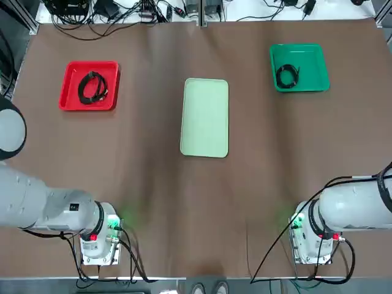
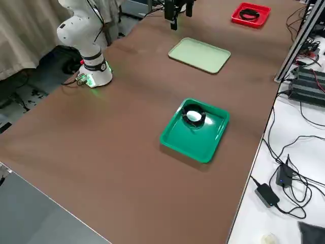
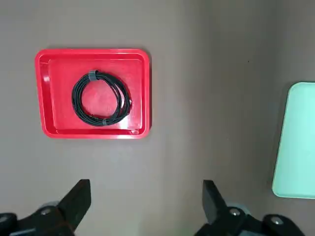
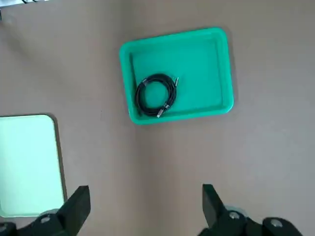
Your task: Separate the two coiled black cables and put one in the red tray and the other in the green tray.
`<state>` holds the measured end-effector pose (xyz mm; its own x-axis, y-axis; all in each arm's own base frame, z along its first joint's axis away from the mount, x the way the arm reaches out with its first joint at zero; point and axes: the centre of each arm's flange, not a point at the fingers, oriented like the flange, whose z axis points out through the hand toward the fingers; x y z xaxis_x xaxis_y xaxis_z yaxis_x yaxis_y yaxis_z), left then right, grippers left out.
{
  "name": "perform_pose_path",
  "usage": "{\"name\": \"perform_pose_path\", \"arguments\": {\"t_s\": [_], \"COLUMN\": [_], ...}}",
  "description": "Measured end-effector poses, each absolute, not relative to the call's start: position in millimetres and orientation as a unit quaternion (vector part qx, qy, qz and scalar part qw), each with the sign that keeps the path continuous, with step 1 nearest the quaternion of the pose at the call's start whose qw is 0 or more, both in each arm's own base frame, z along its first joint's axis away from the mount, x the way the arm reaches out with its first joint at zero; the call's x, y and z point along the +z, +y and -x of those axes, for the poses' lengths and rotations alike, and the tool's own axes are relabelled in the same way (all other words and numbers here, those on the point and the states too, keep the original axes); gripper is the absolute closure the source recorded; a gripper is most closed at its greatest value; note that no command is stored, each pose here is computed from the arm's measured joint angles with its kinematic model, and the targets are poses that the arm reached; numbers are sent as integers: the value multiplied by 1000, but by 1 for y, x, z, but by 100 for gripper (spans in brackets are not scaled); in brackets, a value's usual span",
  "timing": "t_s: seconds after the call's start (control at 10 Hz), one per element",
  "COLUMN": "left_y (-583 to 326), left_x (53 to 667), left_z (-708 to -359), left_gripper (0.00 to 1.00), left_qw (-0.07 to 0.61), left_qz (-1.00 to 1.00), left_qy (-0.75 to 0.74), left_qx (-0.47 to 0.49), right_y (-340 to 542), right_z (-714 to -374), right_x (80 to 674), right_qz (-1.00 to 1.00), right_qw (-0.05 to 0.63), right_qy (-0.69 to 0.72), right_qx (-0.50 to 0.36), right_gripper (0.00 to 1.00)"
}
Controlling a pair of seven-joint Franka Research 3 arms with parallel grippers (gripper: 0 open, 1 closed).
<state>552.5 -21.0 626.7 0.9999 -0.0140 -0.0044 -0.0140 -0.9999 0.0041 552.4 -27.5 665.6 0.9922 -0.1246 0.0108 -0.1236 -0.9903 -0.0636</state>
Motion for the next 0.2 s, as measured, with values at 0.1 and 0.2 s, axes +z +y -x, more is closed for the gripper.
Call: {"name": "perform_pose_path", "arguments": {"t_s": [0.1, 0.2], "left_y": [-21, -21], "left_x": [627, 626], "left_z": [-553, -553], "left_gripper": [0, 0], "left_qw": [2, 2], "left_qz": [-1000, -1000], "left_qy": [-7, -7], "left_qx": [-2, -2], "right_y": [-27, -27], "right_z": [-552, -552], "right_x": [665, 664], "right_qz": [998, 998], "right_qw": [31, 31], "right_qy": [62, 60], "right_qx": [-6, -4], "right_gripper": [0, 0]}}
